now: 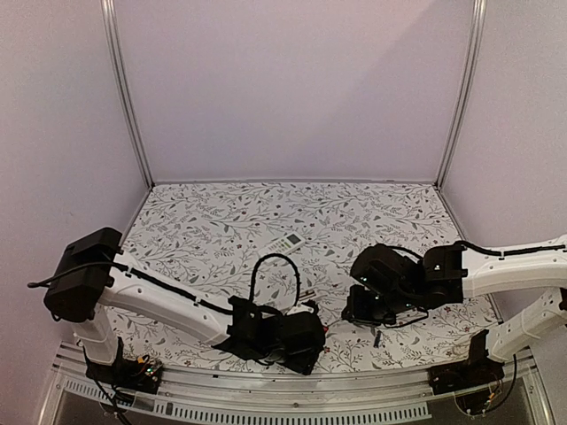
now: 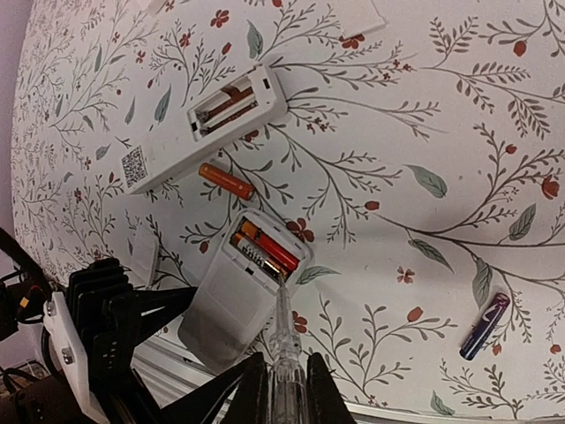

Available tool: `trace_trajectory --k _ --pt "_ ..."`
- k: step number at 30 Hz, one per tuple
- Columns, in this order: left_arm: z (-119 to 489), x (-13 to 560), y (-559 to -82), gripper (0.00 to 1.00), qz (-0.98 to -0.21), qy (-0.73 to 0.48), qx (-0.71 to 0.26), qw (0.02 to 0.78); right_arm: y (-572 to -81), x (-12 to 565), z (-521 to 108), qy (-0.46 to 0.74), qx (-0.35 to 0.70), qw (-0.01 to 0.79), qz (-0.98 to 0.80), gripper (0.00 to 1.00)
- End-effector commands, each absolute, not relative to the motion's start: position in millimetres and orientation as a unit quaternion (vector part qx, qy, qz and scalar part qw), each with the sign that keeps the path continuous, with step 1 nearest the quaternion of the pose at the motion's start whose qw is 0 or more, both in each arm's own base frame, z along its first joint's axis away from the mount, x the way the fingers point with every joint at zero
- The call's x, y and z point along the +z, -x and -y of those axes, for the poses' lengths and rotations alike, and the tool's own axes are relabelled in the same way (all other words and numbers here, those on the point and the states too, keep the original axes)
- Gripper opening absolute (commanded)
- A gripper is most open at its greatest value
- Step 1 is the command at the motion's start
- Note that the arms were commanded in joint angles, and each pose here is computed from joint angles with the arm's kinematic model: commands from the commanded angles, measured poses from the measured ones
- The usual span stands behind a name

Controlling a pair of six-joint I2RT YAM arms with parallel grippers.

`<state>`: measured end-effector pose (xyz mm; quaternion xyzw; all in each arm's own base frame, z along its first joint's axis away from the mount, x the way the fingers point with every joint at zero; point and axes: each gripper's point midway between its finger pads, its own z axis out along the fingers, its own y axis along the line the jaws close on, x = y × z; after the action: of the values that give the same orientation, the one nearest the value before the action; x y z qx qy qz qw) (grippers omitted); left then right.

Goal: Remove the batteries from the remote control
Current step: Hold the remote control without the battery cover at the center of the board.

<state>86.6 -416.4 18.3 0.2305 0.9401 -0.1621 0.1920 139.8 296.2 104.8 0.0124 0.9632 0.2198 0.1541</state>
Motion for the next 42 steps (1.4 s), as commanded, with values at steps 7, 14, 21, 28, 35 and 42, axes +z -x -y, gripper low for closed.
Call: trace_trajectory --k 7,14,21,28,35,42 --pt "392.7 -13.5 -75.7 0.69 -0.944 -0.271 -0.068 0.174 -138.6 108.2 -288.6 -0.027 0.21 0.163 -0.964 0.0" --pt "383.8 -19.0 -76.1 0.61 -0.939 -0.293 -0.009 0.181 -138.1 111.5 -288.8 -0.031 0.218 0.168 -0.961 0.0" --pt "381.6 -16.7 -80.0 0.43 -0.936 -0.291 0.007 0.2 -131.7 111.2 -290.9 -0.031 0.23 0.153 -0.961 0.0" --pt "381.3 -16.4 -82.2 0.35 -0.933 -0.29 0.013 0.213 -128.7 107.6 -292.6 -0.038 0.229 0.141 -0.962 0.0" --pt "381.2 -14.2 -85.2 0.34 -0.928 -0.295 0.026 0.225 -132.4 102.2 -290.7 -0.04 0.198 0.143 -0.969 0.0" --pt "389.9 -11.2 -81.8 0.37 -0.915 -0.334 -0.01 0.227 -138.3 106.1 -289.5 -0.043 0.193 0.159 -0.967 0.0"
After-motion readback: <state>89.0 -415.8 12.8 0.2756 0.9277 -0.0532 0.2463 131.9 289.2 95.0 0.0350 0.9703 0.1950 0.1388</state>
